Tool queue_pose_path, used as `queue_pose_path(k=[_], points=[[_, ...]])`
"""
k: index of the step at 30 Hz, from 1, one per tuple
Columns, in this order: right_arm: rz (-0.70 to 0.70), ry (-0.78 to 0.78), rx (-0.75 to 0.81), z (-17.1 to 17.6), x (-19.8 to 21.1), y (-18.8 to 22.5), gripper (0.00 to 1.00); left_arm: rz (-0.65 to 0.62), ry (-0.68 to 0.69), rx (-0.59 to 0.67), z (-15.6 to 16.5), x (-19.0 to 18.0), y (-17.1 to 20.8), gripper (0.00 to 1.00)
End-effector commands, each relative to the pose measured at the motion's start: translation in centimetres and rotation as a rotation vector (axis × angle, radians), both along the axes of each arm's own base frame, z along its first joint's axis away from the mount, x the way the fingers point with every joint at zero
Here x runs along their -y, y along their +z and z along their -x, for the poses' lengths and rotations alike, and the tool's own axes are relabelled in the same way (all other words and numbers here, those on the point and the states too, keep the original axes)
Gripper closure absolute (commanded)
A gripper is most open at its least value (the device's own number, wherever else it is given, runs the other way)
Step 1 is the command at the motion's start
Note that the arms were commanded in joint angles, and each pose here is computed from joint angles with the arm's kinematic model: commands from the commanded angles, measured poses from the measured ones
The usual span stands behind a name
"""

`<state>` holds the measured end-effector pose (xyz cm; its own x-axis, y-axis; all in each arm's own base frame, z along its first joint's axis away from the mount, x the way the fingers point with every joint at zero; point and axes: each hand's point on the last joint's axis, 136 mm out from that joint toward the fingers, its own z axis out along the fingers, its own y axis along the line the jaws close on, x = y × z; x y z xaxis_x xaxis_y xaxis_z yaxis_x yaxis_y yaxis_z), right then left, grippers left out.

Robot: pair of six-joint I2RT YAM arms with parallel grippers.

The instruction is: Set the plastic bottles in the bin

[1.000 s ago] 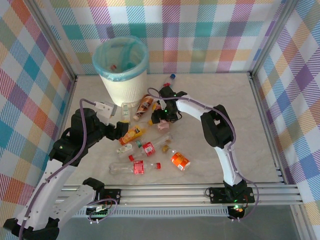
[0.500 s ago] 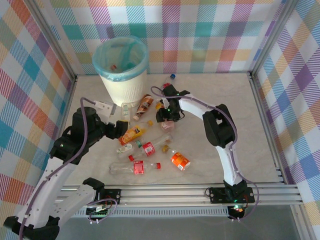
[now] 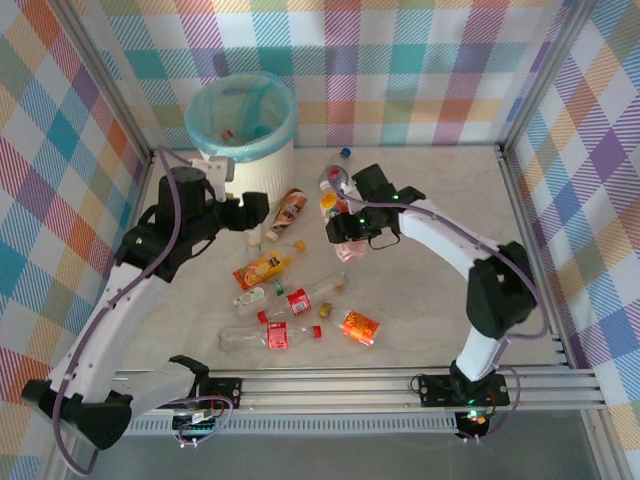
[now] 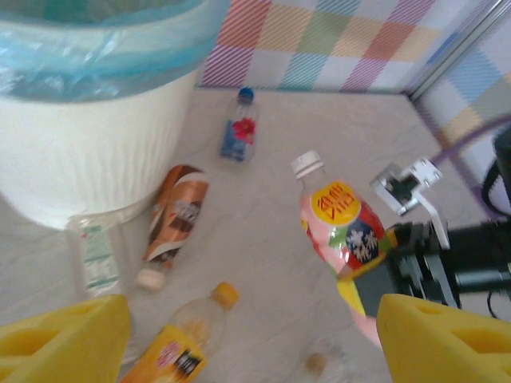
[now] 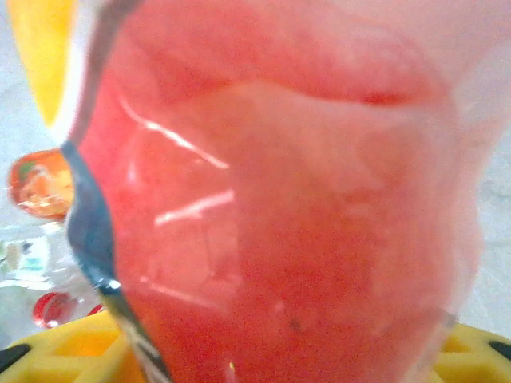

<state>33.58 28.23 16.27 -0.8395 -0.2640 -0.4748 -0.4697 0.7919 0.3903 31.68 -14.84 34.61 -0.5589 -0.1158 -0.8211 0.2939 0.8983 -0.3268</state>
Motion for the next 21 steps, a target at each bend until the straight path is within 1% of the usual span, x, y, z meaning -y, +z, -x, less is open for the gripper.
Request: queue_pose_path(k=[1, 4, 7, 9, 11, 14, 21], points=[[-0.090, 0.075, 0.117, 1.3, -0.2, 3.8, 0.44, 0.145, -0.067, -0.001, -1.6, 3.0, 2.9, 0.19], [-0.179, 0.129, 0.210, 2.7, -0.3, 6.9, 0.45, 0.234, -0.152, -0.032, -2.9, 5.6, 4.3, 0.19], [-0.255, 0.182, 0.293, 4.1, -0.5, 9.2, 0.45, 0.324, -0.242, -0.047, -3.7, 8.1, 5.8, 0.20], [-0.288, 0.218, 0.343, 4.9, -0.6, 10.3, 0.44, 0.361, -0.293, -0.056, -4.0, 9.4, 6.4, 0.20], [-0.306, 0.242, 0.390, 5.5, -0.7, 11.1, 0.44, 0.369, -0.322, -0.066, -4.2, 10.4, 6.7, 0.20], [-0.331, 0.270, 0.443, 6.2, -0.7, 12.1, 0.44, 0.369, -0.354, -0.093, -4.2, 11.6, 6.5, 0.24], [-0.352, 0.311, 0.483, 6.9, -0.9, 12.9, 0.44, 0.383, -0.467, -0.150, -2.9, 14.4, 5.9, 0.32]])
